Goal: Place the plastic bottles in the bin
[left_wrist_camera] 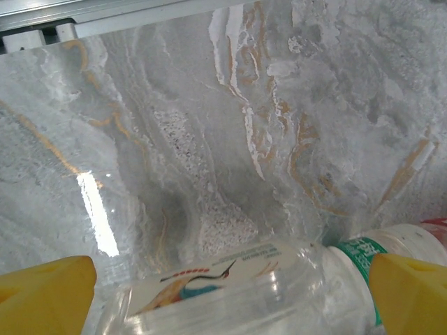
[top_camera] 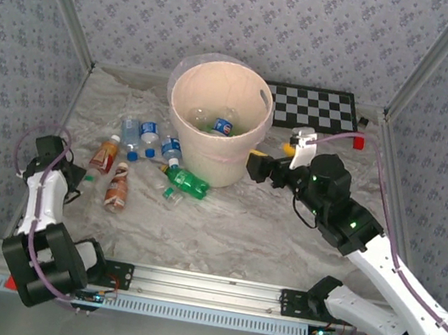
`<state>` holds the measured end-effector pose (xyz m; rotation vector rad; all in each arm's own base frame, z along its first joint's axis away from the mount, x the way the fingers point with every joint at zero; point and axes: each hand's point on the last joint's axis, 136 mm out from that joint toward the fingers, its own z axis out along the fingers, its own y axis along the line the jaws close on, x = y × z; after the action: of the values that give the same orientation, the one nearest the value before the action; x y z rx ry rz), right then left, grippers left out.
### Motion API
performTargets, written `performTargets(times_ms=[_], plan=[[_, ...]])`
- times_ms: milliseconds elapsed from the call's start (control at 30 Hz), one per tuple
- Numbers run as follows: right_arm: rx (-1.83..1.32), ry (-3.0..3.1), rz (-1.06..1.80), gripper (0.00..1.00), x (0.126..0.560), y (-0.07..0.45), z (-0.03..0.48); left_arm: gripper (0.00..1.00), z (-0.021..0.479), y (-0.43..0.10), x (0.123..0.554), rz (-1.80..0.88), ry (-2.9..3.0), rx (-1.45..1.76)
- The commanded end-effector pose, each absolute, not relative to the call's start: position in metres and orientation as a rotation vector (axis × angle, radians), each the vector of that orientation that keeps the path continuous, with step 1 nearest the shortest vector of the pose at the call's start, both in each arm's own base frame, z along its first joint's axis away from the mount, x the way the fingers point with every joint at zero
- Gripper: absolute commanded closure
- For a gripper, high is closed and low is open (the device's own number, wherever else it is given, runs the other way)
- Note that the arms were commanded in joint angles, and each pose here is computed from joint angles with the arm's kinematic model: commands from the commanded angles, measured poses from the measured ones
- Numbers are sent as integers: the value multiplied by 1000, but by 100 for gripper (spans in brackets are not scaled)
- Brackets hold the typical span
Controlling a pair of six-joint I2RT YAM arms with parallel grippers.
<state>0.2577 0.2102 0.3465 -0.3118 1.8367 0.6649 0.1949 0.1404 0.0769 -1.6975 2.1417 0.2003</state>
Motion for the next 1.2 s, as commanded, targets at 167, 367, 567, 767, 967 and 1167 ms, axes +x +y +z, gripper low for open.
performTargets(times_ms=[167,367,567,767,967,1167], plan=[[-301,1844,675,0,256,204,338,0,67,126,223,-1,2205,-1633],[-278,1852,672,0,257,196,329,0,59,108,214,-102,2219,-1613],[-246,1860,699,0,258,190,322,3,53,91,210,-158,2262,-1584],[-223,1858,716,0,261,187,321,3,55,91,211,-87,2290,-1533],[-207,1858,714,0,263,184,321,2,45,88,210,-86,2336,-1529],[-195,1855,713,0,266,182,319,5,33,82,208,-115,2352,-1555]])
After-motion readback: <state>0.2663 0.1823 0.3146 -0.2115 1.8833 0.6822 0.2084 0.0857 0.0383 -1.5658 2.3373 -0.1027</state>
